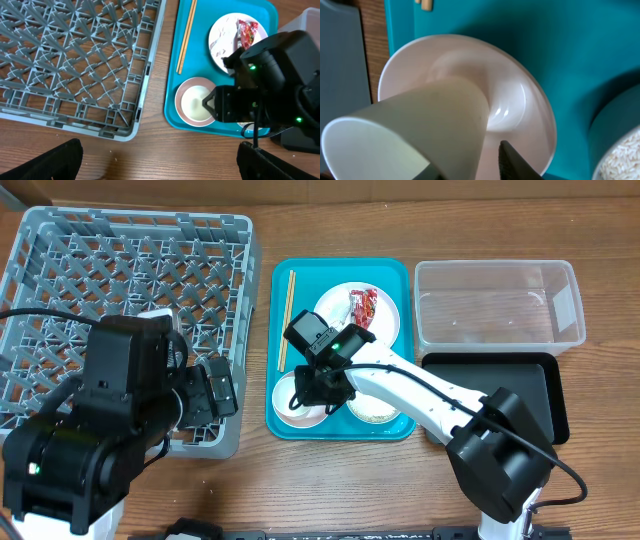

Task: Sort waste into correct bins and load items into the dishwasher
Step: 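Grasp the white paper cup from the small white bowl with right gripper, then hand the paper cup from the right gripper to the left gripper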

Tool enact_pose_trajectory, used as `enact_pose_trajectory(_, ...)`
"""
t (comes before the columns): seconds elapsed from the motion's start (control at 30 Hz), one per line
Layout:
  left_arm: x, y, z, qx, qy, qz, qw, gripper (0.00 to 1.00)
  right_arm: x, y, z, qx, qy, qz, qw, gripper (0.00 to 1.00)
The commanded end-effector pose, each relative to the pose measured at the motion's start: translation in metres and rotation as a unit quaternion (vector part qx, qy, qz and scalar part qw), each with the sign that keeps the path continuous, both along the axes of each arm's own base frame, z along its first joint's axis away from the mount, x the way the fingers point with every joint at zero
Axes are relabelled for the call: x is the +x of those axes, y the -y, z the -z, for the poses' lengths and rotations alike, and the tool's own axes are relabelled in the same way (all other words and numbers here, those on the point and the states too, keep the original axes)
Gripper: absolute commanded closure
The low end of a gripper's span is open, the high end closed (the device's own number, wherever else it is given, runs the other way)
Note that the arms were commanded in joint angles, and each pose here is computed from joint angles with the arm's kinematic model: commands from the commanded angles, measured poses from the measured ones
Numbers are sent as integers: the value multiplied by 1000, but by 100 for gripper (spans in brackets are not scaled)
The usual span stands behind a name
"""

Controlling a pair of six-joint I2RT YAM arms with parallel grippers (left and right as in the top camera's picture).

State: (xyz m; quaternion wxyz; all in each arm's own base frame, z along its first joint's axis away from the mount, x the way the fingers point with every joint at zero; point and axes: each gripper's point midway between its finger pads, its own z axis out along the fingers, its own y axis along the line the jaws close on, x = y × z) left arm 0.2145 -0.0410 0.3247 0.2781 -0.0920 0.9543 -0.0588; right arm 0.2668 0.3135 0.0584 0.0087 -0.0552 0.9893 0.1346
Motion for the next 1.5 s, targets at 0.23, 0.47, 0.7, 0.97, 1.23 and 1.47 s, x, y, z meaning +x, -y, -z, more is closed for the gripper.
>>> enact_pose_trajectory(0.23,2,-3,4,6,-7,-9,1000,0,19,11,-38,24,37,22,999,96)
enact_pose_trajectory(0.47,2,-3,4,6,-8,-9,1000,0,23,32,-79,55,64,-3,996,96)
enact_pose_trajectory(0.7,4,55,-12,-91,21,150,984,0,27,75,-190,210,153,-53,964,96)
enact_pose_trajectory(0.97,1,141,-76,-279,112,370,879,0,10,113,-271,359,220,-102,901,96)
enact_pose_trajectory(1.23,-16,178,-98,-432,67,493,752,0,-6,90,-304,446,250,-200,836,96)
enact_pose_trajectory(1.47,-11,183,-97,-461,65,521,716,1,-16,86,-321,487,256,-234,802,96)
